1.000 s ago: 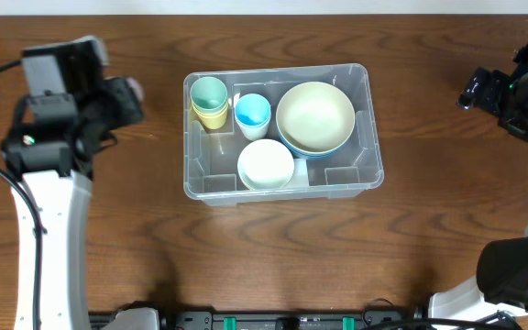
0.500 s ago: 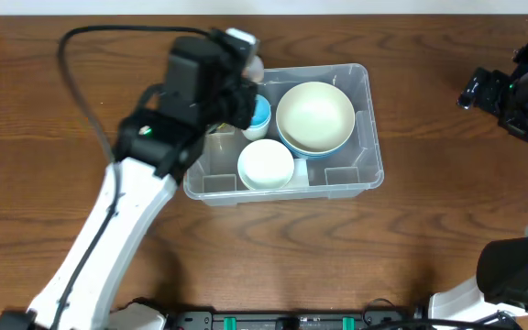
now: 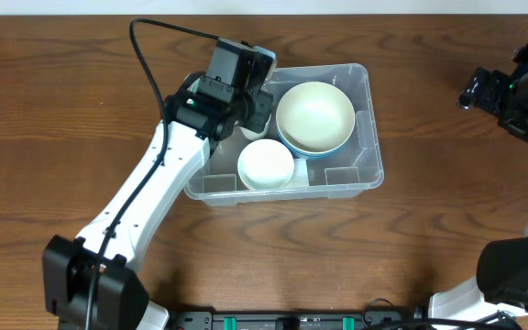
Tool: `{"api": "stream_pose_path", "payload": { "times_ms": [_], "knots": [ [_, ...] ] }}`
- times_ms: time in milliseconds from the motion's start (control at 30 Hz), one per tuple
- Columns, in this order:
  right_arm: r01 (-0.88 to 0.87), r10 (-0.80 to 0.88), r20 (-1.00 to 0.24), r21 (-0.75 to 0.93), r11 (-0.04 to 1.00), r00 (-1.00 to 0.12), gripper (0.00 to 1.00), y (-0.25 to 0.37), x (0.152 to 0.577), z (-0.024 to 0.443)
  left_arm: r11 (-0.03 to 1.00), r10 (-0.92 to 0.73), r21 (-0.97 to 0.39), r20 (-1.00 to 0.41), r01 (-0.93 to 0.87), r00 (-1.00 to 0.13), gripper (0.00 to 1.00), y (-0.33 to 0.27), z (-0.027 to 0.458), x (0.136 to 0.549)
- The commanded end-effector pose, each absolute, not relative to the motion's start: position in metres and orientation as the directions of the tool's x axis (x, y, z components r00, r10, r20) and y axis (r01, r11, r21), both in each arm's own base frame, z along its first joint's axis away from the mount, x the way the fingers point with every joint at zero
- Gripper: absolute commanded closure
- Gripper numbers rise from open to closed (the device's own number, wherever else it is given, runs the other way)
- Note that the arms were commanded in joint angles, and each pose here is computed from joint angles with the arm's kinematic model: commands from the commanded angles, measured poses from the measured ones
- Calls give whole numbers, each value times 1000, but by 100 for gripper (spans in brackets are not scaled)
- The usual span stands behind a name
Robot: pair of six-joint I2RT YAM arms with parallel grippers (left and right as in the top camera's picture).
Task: Pack container
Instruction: 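Carry the pink cup over the blue cup and lower it in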
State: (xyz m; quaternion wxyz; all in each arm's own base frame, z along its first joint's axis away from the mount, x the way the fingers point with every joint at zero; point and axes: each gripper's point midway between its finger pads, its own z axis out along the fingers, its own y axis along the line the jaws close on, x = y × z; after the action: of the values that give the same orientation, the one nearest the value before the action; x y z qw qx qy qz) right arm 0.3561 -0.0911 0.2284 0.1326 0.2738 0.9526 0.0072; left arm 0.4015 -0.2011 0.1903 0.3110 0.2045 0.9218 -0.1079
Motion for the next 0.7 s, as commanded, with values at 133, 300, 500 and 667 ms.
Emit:
{"api": "stream_pose_path", "payload": {
  "times_ms": [133,300,500,667],
  "knots": [
    [528,532,-263,94,844,-804,1,-92,357,234,895,340,-51,-565,444,-751,94,-199,170,402],
    [528,532,-264,94,844,-804,1,-92,357,234,895,342,-52,-560,443,-755,64,-199,166,403],
    [528,532,-263,94,844,-804,1,-92,357,234,895,337,-51,-575,444,-745,26,-201,169,407],
    [528,532,-263,94,844,-804,1,-92,357,234,904,320,-37,-602,426,-731,25,-196,176,415]
  ]
}}
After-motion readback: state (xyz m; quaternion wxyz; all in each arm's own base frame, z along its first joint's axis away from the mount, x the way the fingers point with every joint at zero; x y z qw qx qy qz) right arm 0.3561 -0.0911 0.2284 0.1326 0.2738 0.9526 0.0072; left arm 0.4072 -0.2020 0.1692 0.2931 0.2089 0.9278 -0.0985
